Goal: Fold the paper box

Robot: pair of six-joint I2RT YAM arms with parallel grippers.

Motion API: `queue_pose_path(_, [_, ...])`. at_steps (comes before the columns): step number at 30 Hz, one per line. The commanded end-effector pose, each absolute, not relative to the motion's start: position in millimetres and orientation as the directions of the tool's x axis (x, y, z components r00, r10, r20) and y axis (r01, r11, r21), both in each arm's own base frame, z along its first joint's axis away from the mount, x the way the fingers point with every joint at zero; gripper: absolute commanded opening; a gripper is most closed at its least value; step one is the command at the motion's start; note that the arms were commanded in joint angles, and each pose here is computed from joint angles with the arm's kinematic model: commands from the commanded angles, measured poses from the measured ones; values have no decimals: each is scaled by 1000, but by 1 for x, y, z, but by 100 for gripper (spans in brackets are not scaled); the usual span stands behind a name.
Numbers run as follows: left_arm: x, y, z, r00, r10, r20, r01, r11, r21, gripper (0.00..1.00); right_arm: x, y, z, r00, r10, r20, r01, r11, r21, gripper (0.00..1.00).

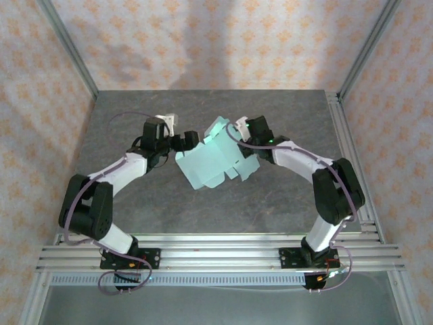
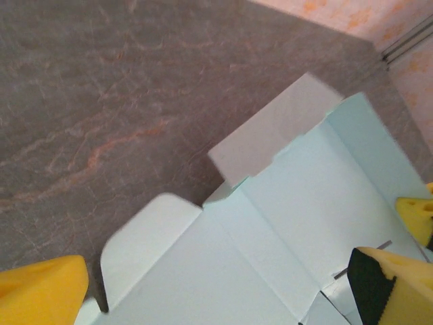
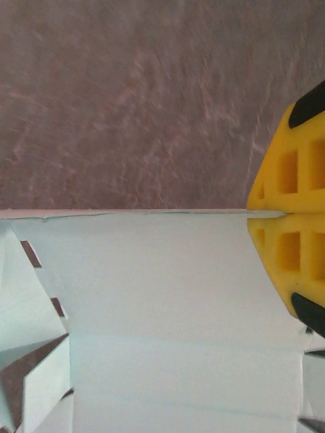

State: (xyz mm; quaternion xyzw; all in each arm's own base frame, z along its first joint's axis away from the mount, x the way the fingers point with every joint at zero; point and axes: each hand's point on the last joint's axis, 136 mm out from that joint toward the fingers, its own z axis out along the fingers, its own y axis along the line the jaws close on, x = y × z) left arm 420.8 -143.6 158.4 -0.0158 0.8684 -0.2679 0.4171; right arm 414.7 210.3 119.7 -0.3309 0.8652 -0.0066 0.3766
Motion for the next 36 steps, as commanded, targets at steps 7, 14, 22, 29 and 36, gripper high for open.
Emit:
queue_pose_path(7, [419, -116, 203, -560, -375, -738, 170, 820, -546, 100, 417, 213, 145, -248, -880, -405, -457, 475, -752, 0])
queue_pose_path(14, [417, -79, 207, -514, -459, -725, 47, 829, -558, 100, 418, 231, 150, -208, -933, -293, -317, 348, -882, 0])
queue_pose_path(22, [418, -54, 185, -487, -455, -746, -76, 873, -482, 100, 418, 258, 160, -152, -959, -240, -246, 272, -930, 0])
queue_pose_path(29, [423, -42, 158, -483, -388, -785, -107, 916, -387, 100, 424, 262, 153, -108, -982, -157, -179, 175, -968, 0])
queue_pose_path(36, [445, -53, 129, -577, -413, -705, -131, 898, -420, 100, 422, 262, 149, -72, -980, -187, -124, 195, -973, 0])
